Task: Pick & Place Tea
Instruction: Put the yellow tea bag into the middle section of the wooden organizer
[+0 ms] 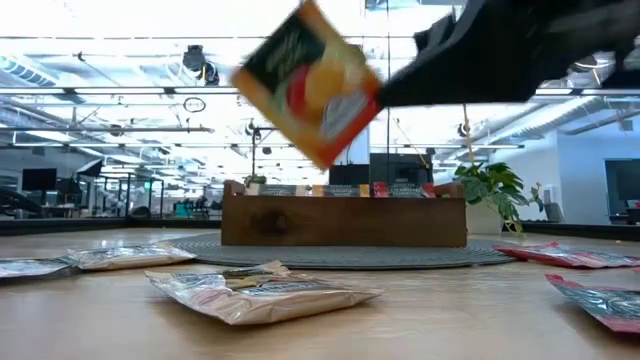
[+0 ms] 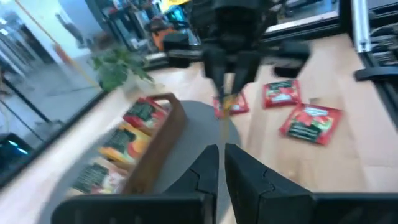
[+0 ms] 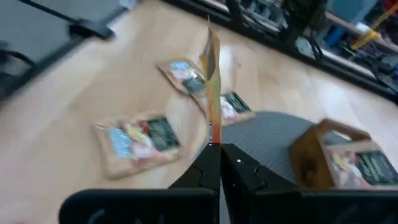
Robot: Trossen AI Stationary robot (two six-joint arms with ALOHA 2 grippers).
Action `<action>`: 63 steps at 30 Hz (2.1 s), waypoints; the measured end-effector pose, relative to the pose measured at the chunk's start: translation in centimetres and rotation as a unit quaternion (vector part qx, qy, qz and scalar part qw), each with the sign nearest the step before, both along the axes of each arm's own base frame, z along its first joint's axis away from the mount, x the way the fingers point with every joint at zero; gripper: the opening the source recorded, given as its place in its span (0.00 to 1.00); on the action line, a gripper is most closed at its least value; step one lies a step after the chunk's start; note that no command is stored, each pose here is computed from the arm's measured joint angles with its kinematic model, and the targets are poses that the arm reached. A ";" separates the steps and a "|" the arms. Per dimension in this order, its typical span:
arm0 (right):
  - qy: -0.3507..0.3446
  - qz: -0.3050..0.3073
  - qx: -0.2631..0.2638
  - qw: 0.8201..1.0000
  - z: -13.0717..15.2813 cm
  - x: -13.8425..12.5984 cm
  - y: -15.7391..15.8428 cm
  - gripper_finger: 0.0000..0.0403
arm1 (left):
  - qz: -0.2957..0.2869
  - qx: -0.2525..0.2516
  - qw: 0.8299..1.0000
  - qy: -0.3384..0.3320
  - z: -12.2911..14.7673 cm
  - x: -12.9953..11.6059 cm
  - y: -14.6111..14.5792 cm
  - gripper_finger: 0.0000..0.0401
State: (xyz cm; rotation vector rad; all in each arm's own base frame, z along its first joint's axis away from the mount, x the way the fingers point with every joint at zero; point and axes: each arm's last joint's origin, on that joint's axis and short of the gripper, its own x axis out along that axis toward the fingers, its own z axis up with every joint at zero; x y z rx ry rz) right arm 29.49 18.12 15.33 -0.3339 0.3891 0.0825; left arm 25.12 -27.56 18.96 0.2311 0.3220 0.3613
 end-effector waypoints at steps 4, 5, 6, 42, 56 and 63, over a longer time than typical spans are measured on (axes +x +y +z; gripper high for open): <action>-0.014 0.000 -0.011 1.000 0.5 -1.1 0.9 0.00 | 0.005 -0.016 1.000 0.008 0.0 1.1 0.9 0.13; -0.020 -0.003 -0.014 1.000 0.6 -1.2 1.1 0.00 | -0.004 -0.027 0.999 0.019 -0.1 1.5 1.1 0.15; -0.025 -0.005 -0.019 1.000 0.5 -1.4 1.2 0.00 | -0.015 -0.038 0.999 0.033 -0.1 1.9 1.4 0.18; -0.013 -0.009 0.006 1.000 -0.4 -1.8 0.6 0.00 | -0.061 -0.083 0.988 0.111 -2.6 6.6 4.5 0.23; -0.012 -0.022 0.013 1.000 -1.2 -1.4 0.4 0.00 | -0.072 -0.079 0.989 0.105 -2.4 6.8 4.5 0.20; -0.012 -0.022 0.017 1.000 -1.4 -0.9 -0.1 0.00 | -0.082 -0.079 0.986 0.122 -2.6 6.7 4.5 0.02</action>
